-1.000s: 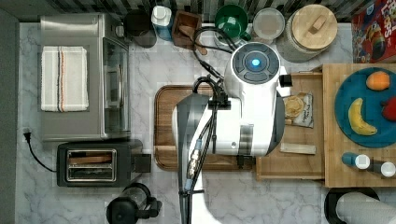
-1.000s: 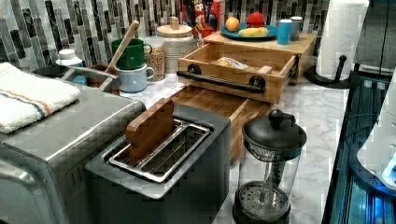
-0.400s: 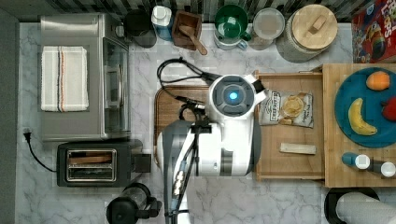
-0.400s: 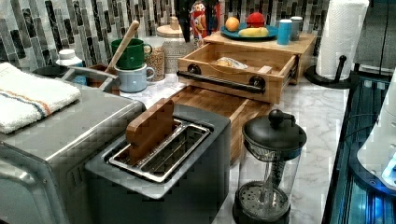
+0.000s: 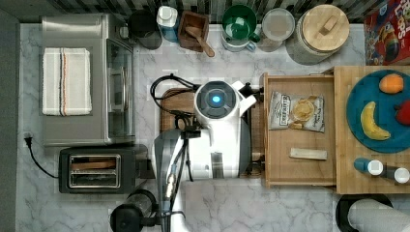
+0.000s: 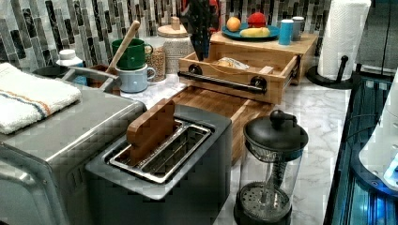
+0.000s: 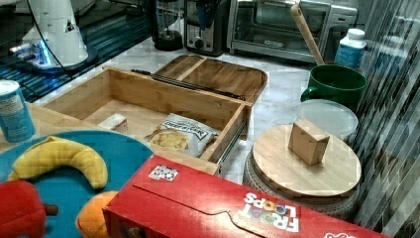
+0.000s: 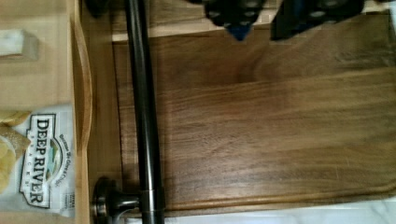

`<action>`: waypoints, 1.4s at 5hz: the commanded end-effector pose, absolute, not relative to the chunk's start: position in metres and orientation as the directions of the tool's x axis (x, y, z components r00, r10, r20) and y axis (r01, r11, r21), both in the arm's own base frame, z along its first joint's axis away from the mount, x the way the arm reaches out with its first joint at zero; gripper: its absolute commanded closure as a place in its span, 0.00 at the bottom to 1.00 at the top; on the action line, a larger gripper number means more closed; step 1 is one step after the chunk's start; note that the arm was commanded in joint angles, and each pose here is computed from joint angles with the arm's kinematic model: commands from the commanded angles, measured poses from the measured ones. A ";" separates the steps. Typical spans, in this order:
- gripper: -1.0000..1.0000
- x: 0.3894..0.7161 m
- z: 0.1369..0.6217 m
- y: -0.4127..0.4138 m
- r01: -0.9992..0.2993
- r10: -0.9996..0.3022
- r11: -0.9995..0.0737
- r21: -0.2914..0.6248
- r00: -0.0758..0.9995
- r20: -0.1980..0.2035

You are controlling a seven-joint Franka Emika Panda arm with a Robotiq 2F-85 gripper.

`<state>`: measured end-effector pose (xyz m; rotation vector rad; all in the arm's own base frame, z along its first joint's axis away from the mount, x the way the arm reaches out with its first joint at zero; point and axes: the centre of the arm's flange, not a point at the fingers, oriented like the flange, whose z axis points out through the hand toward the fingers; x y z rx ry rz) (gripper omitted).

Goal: Close the drawer.

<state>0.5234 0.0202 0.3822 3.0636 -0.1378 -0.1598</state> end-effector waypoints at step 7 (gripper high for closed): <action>1.00 0.533 0.276 -0.060 0.207 0.201 -0.973 0.098 0.977 -0.074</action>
